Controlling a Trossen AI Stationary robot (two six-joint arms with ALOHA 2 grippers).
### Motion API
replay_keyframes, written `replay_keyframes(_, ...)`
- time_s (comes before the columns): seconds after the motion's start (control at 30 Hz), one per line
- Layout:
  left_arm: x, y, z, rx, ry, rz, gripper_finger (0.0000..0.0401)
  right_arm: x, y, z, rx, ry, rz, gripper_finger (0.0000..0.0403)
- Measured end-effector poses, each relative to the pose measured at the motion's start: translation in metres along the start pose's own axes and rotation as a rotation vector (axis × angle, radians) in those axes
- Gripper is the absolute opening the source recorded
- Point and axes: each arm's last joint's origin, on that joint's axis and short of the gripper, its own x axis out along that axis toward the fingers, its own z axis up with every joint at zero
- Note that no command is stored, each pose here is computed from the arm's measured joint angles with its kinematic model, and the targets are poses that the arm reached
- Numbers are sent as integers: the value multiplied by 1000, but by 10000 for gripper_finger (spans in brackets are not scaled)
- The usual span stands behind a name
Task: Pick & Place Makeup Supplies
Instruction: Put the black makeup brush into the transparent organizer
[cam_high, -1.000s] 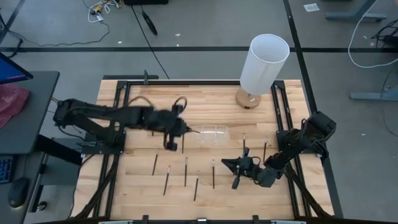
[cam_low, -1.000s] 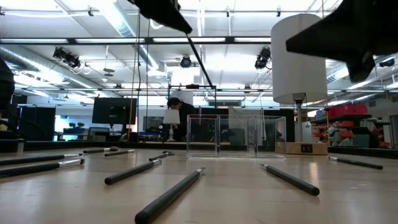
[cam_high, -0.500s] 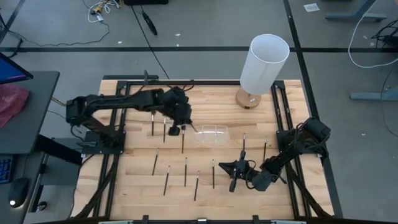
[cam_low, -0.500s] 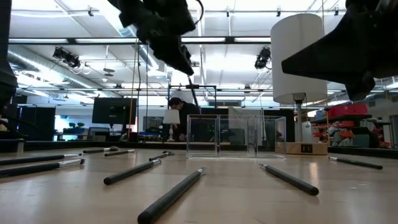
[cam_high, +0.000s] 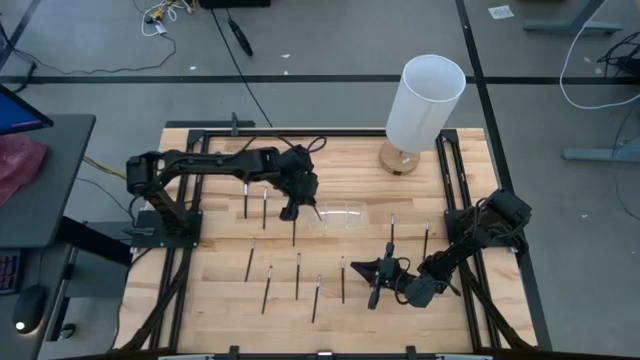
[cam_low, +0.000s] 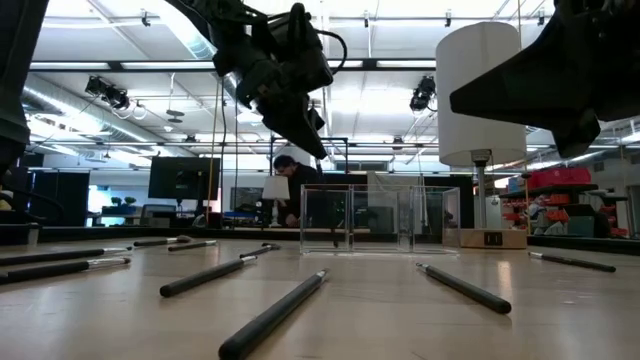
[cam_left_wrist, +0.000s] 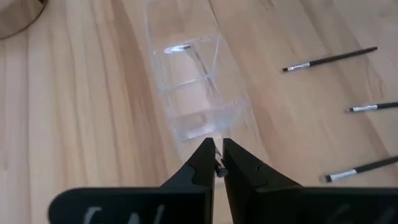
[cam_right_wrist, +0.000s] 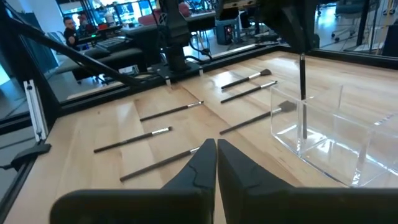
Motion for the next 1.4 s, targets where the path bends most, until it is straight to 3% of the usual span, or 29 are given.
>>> replay_keyframes(0.47,6,16,-8,-45,-16,-36,27,0,0,-1,-8,5,-3,17)
replay_keyframes(0.87,8,25,-14,-70,4,13,109,0,-1,-2,-1,13,-6,17)
replay_keyframes(1.13,-31,24,-10,-83,-21,59,133,0,-1,-2,11,13,-7,17)
replay_keyframes(1.4,-75,-2,-14,-101,-64,19,121,3,1,8,-41,-44,3,17)
